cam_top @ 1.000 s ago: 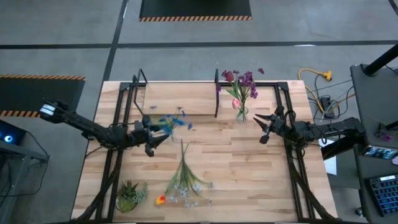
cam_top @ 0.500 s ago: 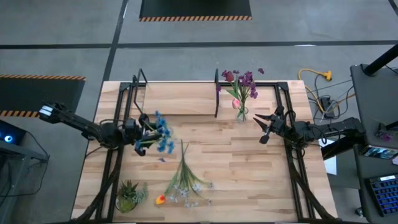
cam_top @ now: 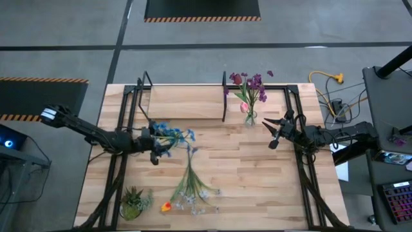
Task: Pick and place flowers into a vace then onto a shelf
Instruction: Put the blue flowers into the left transparent vase
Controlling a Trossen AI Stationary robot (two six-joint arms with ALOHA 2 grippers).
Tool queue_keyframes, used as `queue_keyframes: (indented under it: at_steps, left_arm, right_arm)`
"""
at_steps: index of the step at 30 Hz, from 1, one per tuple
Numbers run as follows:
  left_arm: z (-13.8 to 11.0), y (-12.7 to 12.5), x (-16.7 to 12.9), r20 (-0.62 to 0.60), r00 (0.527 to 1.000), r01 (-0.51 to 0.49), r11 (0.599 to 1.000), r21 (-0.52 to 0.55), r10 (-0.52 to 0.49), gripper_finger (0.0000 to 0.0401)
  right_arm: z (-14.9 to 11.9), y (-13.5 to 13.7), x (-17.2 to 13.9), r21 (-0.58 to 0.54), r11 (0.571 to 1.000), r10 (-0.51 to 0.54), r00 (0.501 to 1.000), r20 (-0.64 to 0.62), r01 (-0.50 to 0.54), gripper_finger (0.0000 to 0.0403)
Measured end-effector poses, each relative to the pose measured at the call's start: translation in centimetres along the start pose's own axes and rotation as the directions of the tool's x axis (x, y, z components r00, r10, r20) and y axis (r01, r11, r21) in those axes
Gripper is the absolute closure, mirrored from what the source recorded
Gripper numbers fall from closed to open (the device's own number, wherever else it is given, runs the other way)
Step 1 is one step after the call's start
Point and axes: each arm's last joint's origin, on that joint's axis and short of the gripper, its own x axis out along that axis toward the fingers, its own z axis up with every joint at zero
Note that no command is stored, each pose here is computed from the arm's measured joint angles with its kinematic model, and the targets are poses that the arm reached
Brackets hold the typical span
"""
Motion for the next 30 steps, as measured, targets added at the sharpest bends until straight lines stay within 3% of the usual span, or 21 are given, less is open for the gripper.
queue_keyframes:
  at_steps: [5,21,25,30]
  left_arm:
    - [-1.1,0.1,0.2,-0.082,0.996,-0.016,0.999,0.045,0.020,0.0185]
    - [-1.3,0.5,-0.4,-0.173,0.984,-0.032,0.995,0.098,0.049,0.0185]
    - [0.1,0.1,-0.2,-0.308,0.946,-0.064,0.990,0.124,0.099,0.0185]
    - [3.9,-0.9,0.0,-0.459,0.871,-0.110,0.980,0.168,0.176,0.0185]
  right_arm:
    - [0.0,0.0,0.0,0.000,1.000,0.000,1.000,0.000,0.000,0.0335]
    - [0.0,0.0,0.0,0.024,1.000,0.001,1.000,-0.003,-0.001,0.0335]
    - [0.0,0.0,0.0,0.024,1.000,0.001,1.000,-0.003,-0.001,0.0335]
    - [0.0,0.0,0.0,0.024,1.000,0.001,1.000,-0.004,-0.001,0.0335]
